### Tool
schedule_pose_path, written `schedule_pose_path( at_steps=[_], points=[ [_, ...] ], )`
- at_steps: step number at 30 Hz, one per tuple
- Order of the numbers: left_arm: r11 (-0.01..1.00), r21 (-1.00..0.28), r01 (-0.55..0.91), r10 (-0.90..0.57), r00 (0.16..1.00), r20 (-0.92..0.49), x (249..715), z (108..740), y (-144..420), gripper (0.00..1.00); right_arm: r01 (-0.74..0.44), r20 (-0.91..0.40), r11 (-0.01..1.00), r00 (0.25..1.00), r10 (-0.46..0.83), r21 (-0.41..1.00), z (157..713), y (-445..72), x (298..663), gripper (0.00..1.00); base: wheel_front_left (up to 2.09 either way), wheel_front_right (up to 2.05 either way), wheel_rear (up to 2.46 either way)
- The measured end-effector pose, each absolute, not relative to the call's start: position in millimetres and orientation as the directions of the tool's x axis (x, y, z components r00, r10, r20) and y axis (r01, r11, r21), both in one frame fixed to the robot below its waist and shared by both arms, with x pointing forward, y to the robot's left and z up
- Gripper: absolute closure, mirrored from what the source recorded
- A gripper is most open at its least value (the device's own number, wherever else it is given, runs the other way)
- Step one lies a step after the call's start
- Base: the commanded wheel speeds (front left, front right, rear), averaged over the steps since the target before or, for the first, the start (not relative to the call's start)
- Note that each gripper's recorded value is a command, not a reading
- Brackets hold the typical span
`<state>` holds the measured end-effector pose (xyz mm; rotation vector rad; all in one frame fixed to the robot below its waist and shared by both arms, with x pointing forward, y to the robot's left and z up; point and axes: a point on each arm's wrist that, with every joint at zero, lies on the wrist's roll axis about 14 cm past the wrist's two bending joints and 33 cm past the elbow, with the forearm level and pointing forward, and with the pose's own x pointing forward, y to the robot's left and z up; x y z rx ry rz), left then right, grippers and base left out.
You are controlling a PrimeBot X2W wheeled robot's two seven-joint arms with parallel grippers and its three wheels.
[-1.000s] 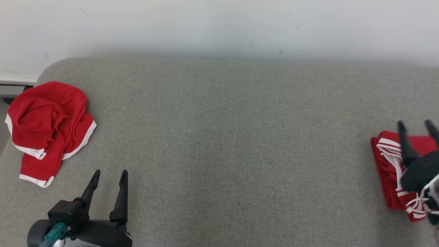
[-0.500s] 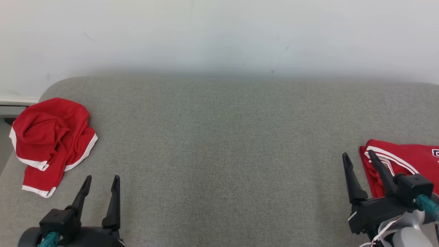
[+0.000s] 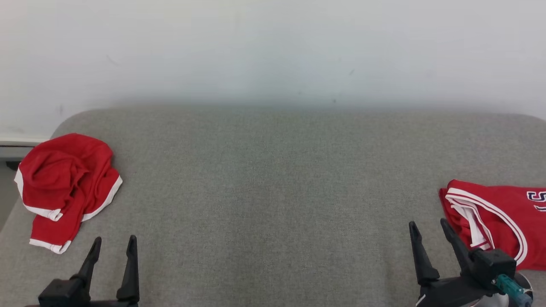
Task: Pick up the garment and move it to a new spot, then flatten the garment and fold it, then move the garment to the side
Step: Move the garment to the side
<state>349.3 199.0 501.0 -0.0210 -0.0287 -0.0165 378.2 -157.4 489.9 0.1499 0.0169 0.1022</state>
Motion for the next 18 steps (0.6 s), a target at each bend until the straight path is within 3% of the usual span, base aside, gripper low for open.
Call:
schedule_pose_path(
  at_steps=[18],
  points=[
    [0.999, -0.016, 0.036, -0.036, 0.999, 0.041, 342.6, 503.7, 192.1, 0.0, -0.086, -0.024, 0.984, 0.996, 0.091, 0.153, 485.3, -156.5, 363.4, 0.0, 0.0, 0.0, 0.0]
  ],
)
